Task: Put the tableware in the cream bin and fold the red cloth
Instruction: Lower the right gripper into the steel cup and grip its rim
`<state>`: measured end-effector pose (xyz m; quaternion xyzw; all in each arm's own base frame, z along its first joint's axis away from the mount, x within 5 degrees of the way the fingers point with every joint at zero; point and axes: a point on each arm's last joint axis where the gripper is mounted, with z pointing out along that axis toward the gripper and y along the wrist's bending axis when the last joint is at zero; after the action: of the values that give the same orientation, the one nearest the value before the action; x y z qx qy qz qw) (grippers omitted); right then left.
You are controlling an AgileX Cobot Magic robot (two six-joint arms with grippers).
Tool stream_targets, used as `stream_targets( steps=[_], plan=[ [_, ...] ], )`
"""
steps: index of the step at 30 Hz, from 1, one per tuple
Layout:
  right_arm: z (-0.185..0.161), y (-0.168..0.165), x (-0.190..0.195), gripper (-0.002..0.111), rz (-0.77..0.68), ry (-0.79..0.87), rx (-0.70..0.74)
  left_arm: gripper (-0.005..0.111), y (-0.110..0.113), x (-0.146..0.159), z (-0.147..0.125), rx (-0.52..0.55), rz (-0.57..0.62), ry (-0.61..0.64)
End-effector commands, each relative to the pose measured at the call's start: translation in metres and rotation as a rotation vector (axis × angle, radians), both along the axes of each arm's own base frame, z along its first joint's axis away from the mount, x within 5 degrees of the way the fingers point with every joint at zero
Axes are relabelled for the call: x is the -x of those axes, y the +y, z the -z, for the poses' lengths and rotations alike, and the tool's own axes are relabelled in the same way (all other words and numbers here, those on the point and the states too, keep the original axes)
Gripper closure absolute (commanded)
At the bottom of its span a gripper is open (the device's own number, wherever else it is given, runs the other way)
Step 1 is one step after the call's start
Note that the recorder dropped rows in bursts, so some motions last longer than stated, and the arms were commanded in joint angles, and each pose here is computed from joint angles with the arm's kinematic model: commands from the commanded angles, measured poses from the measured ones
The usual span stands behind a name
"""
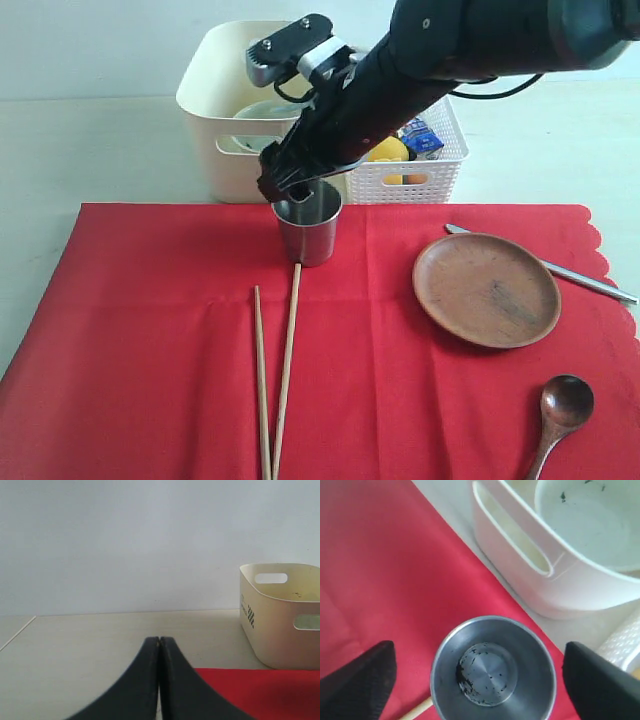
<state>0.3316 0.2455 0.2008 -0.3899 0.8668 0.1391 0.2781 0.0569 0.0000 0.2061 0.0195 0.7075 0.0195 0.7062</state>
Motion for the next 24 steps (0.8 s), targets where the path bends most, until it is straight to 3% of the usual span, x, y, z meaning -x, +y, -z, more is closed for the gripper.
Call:
stream_targets(
  steps=[1,7,14,24],
  plan=[
    [0.022,0.004,-0.007,0.01,-0.019,-0.032,0.033,0.104,0.0,0.0,0.001,0.012,0.0,-0.001],
    [0.054,0.007,-0.019,0.008,-0.021,-0.084,0.065,0.104,0.0,0.0,0.001,0.012,0.0,-0.001],
    [0.057,0.006,-0.017,0.012,-0.038,-0.069,0.087,0.104,0.0,0.0,0.001,0.012,0.0,-0.001],
    [0.045,0.004,-0.013,0.063,-0.067,-0.064,0.105,0.104,0.0,0.0,0.001,0.012,0.0,-0.001]
  ],
)
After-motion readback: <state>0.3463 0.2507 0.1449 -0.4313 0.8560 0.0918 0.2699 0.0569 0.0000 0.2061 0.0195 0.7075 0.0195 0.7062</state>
